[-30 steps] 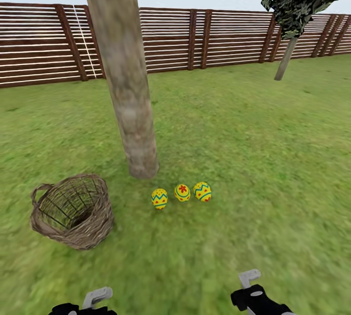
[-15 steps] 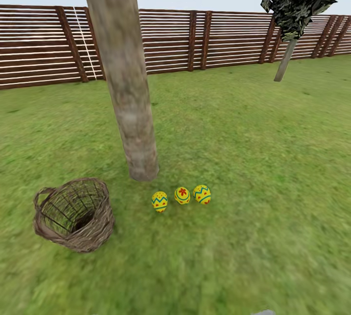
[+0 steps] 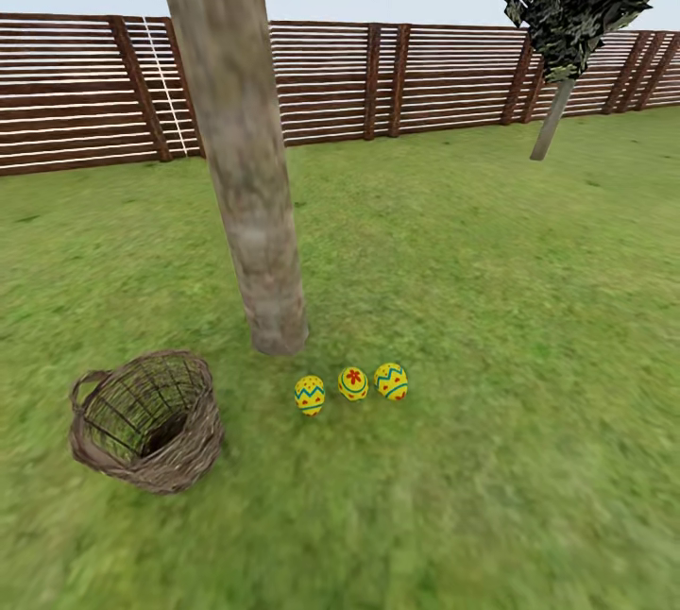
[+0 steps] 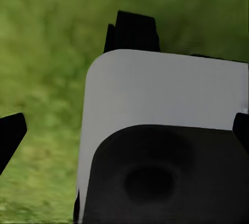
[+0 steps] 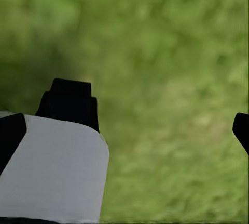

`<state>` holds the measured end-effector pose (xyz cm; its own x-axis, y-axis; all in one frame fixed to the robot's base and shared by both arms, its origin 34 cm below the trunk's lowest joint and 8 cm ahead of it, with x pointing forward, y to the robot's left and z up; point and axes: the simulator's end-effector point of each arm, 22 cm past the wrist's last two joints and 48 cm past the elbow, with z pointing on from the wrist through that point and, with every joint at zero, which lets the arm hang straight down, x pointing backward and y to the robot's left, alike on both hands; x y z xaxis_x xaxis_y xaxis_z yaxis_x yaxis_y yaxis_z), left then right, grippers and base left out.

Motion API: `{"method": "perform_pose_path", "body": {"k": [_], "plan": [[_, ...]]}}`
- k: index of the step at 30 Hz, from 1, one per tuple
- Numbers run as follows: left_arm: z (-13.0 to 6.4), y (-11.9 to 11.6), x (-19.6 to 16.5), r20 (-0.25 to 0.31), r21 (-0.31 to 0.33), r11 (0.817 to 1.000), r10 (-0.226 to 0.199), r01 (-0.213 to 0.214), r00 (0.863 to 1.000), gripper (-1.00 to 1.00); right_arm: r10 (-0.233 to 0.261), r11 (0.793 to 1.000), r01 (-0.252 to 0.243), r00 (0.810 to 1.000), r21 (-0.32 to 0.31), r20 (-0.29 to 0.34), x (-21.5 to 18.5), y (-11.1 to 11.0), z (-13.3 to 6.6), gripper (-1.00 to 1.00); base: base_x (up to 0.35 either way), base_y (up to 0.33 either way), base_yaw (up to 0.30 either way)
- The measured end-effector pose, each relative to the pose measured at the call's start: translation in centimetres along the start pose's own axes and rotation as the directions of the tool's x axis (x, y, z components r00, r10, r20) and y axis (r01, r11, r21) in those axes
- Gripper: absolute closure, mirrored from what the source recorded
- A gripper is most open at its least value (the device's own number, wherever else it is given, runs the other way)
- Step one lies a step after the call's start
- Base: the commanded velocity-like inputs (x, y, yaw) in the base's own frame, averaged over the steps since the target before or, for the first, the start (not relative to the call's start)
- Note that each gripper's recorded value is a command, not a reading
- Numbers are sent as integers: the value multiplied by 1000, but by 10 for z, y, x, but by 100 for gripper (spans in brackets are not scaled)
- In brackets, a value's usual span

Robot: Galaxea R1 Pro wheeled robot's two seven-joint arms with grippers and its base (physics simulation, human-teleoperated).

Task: Take the three Easter eggs out of the wicker basket on the lawn in the garden, then place them on the lawn next to a single tree (choose any tree) so that all three eggs are next to the same tree and none are left in the basket.

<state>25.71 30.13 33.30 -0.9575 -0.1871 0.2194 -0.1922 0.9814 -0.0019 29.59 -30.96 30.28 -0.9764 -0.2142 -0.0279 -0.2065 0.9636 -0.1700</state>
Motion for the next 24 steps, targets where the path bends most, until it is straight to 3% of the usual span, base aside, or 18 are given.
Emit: {"method": "perform_pose_path", "body": {"k": [5,11,17,24], "plan": [[3,7,26,-36,-33,999,-29,28,999,-100,-4,1000,4,1000,-6,-23,16,2,-10,-100,0,0,0],[6,20,47,-1,-84,994,-73,72,997,-100,-11,1000,11,998,-13,-61,45,5,-23,-100,0,0,0],[2,27,61,29,-127,992,-17,20,999,-100,-16,1000,15,996,-12,-92,62,2,-36,-100,0,0,0],[-6,16,79,21,-135,991,-11,14,1000,-100,-18,1000,17,993,-13,-117,77,0,-51,-100,0,0,0]]}}
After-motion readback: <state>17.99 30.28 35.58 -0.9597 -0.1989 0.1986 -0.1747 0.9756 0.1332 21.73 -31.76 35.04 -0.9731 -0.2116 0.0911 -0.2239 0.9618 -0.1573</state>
